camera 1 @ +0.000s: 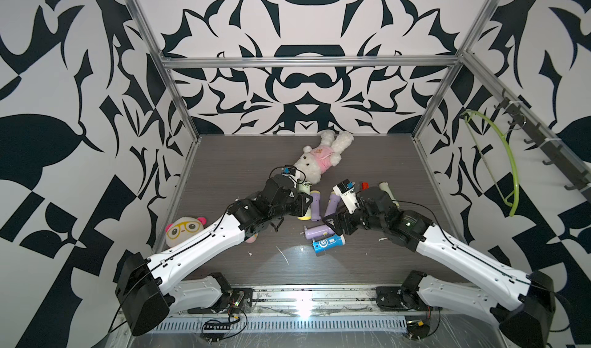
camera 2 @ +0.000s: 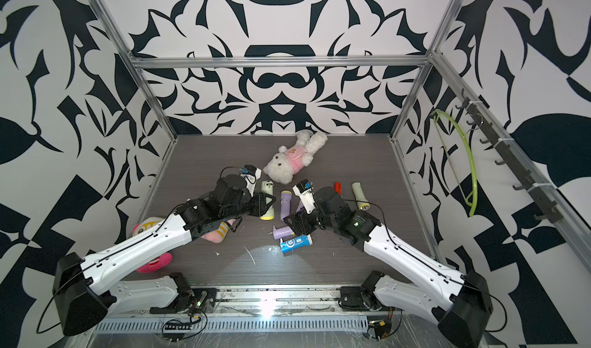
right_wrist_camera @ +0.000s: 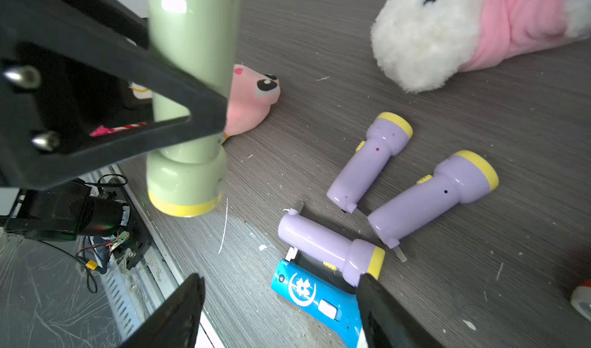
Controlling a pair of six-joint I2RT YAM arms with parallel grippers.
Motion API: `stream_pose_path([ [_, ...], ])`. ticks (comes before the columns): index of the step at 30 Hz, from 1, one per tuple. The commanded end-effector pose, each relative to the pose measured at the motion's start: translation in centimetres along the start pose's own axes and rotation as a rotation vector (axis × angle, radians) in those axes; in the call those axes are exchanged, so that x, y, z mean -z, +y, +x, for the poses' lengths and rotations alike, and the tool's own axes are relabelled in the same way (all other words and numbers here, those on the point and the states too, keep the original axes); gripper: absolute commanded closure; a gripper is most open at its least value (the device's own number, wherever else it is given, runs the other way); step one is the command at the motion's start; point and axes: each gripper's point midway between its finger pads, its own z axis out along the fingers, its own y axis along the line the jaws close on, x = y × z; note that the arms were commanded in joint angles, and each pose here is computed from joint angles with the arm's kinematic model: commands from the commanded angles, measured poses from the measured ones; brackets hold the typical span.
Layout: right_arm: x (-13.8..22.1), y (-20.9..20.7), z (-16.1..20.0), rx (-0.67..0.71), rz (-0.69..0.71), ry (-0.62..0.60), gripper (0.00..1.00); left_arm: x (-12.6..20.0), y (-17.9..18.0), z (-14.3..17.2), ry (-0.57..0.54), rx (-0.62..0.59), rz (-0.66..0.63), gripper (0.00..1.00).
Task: Close the plug at the bottom of the flashlight
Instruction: Pick up the flashlight from the center of the board.
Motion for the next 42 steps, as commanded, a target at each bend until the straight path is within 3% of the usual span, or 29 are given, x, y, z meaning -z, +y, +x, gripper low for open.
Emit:
stream_pose_path([
  [1,0.4,0.8,-2.7,0.020,0.002,-0.113,0.21,0.9,-2.3,-2.6,-0.039,0.050,0.071,1.00],
  [14,-1.1,6.0,-6.0,0.057,-0.177,-0.177,0.19,1.2,-2.5,-3.2,-0.063,0.076,0.076,1.00],
  [20,-0.5,7.1,-7.1,0.072,-0.217,-0.219,0.18,1.4,-2.2,-3.3,-0.077,0.061,0.065,1.00],
  [29,-2.8,6.8,-7.6,0.047,-0.210,-0.205,0.21,2.1,-3.6,-4.0,-0.105,0.065,0.139,1.00],
  [37,-3.2,6.9,-7.9,0.041,-0.214,-0.215,0.33,2.4,-4.1,-4.0,-0.104,0.063,0.168,1.00],
  [42,-3.0,6.7,-8.0,0.046,-0.205,-0.229,0.60,2.6,-4.0,-3.7,-0.103,0.069,0.176,1.00],
])
